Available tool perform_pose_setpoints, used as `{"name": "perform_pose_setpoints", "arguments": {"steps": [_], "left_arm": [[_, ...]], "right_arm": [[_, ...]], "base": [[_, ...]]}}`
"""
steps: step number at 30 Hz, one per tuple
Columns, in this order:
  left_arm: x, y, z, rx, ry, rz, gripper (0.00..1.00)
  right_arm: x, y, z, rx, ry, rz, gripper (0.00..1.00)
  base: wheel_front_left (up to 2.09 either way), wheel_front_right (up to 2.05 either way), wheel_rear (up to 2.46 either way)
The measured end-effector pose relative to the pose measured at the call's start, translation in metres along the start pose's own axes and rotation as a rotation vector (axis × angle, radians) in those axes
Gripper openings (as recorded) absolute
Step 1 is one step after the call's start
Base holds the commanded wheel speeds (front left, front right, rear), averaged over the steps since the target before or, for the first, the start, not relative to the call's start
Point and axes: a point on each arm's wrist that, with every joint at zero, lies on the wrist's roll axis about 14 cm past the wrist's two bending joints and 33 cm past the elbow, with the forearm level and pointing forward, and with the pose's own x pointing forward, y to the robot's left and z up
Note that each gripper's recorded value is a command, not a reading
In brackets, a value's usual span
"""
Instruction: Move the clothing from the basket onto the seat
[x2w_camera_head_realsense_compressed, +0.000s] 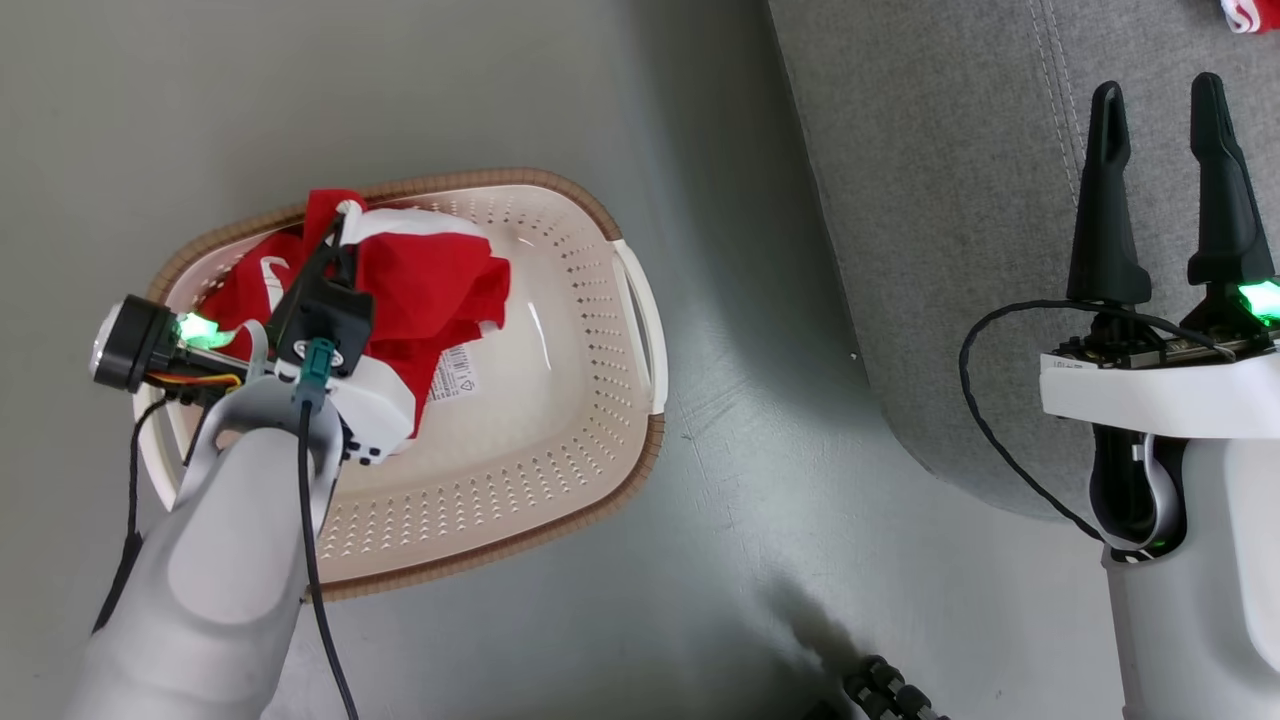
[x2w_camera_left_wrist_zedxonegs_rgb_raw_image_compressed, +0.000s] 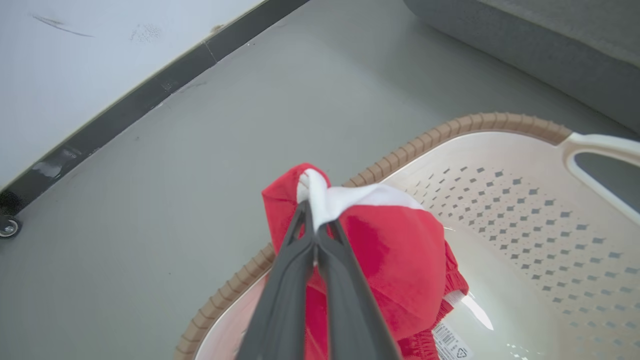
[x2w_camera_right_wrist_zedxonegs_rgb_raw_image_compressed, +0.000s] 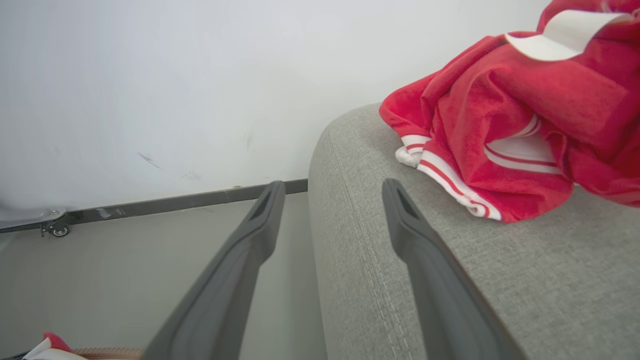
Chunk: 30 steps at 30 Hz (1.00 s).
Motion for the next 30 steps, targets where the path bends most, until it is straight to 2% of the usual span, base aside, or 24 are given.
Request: {"name": "perform_pose_setpoints", "arguments": {"steps": [13,30], "left_arm": [[-0.020,0.017,0.025,-0.029,-0.072,0.052,0.00],[-0.053,0.057,0.073,-0.076,-0.197,0.186,0.00]], "right_arm": [[0.003,0.008,0.014,-0.004,-0.038,0.021,1.00],[0.005,0.031,0.039,-0.015,-0.101,0.081,1.00]], "base": [[0.00,0.00,0.00],[0.00,0.00,0.00]]}}
